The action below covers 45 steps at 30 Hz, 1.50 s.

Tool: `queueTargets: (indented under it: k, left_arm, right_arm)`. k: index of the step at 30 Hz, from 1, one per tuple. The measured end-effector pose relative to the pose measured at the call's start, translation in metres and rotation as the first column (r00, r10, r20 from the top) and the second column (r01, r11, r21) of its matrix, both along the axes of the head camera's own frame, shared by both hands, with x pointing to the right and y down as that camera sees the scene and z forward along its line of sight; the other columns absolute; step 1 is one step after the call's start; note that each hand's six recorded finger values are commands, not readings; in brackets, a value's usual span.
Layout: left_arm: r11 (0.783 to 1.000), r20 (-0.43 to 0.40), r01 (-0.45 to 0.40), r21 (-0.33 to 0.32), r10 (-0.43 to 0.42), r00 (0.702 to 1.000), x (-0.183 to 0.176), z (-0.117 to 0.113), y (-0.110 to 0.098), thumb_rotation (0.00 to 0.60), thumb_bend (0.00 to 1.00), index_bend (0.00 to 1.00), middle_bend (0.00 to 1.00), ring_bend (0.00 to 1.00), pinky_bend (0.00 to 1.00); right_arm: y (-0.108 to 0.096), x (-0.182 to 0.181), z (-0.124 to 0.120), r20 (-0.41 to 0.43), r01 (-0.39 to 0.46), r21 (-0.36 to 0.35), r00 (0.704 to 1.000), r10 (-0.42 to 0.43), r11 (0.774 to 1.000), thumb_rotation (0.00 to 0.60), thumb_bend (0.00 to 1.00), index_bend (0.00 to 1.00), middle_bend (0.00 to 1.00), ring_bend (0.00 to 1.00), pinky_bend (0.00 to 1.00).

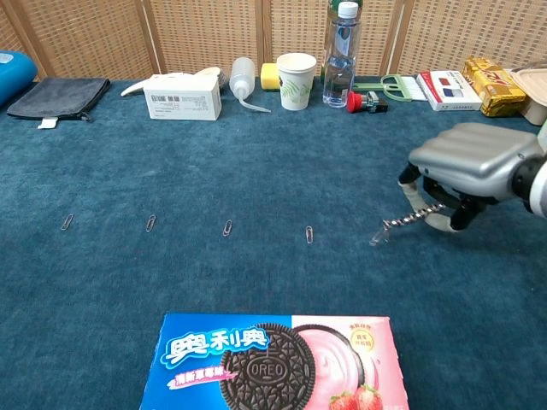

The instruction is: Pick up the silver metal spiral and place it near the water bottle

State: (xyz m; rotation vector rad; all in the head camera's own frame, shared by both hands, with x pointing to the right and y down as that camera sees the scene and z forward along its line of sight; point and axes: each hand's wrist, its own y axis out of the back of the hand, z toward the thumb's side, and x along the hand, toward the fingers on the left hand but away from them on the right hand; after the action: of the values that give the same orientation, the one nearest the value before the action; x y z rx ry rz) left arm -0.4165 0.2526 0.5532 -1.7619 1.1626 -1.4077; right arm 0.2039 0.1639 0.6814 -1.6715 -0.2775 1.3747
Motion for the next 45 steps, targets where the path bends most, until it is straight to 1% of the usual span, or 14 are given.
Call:
queueTargets:
  k: [3,8,11,16,22,32,40,45]
  left_arm:
    - [1.0,-0.002,-0.003,0.001,0.003,1.0,0.001,0.001,0.0,0.6,0.38,0.18,0.24,0.17,0.21]
    - [1.0,0.0,0.002,0.001,-0.002,1.0,-0.001,0.0,0.0,0.6,0.38,0.18,0.24,0.17,0.21]
    - [1.0,-0.004,0.0,0.0,0.0,1.0,0.0,0.0,0.001,0.6,0.38,0.18,0.24,0.17,0.21]
    - [1.0,0.002,0.011,0.004,-0.011,1.0,-0.005,-0.003,0.004,0.6,0.38,0.18,0.24,0.17,0.21]
    - [1.0,0.001,0.016,0.004,-0.016,1.0,-0.008,-0.004,0.005,0.6,0.38,0.18,0.24,0.17,0.21]
    - [1.0,0.001,0.019,0.009,-0.019,1.0,-0.009,-0.004,0.004,0.6,0.38,0.18,0.24,0.17,0.21]
    - [1.0,0.002,0.018,0.009,-0.018,1.0,-0.008,-0.004,0.004,0.6,0.38,0.18,0.24,0.17,0.21]
    - [1.0,0.003,0.018,0.008,-0.018,1.0,-0.008,-0.004,0.004,0.6,0.38,0.18,0.24,0.17,0.21]
  right_arm:
    - [-0.007,-0.011,-0.008,0.046,-0.01,0.004,0.999,0.01,1.0,0.6,0.52,0.6,0.83,0.91,0.74]
    - [-0.007,-0.033,-0.011,0.106,0.0,-0.023,0.994,0.003,1.0,0.6,0.52,0.61,0.83,0.91,0.74]
    - [-0.003,-0.046,-0.008,0.137,0.005,-0.044,0.991,0.001,0.999,0.6,0.52,0.6,0.83,0.91,0.74]
    - [0.001,-0.064,0.004,0.157,0.019,-0.064,0.988,-0.009,0.998,0.6,0.52,0.6,0.83,0.91,0.74]
    - [-0.005,-0.074,0.013,0.154,0.01,-0.063,0.988,-0.001,0.998,0.6,0.52,0.6,0.83,0.91,0.74]
    - [-0.015,-0.071,0.027,0.101,0.003,-0.029,0.995,0.0,1.0,0.6,0.52,0.6,0.83,0.91,0.74]
    - [-0.013,-0.072,0.032,0.075,0.028,-0.014,0.997,-0.027,1.0,0.6,0.52,0.6,0.83,0.91,0.74]
    - [-0.008,-0.079,0.033,0.079,0.048,-0.019,0.996,-0.047,0.999,0.6,0.52,0.6,0.83,0.91,0.74]
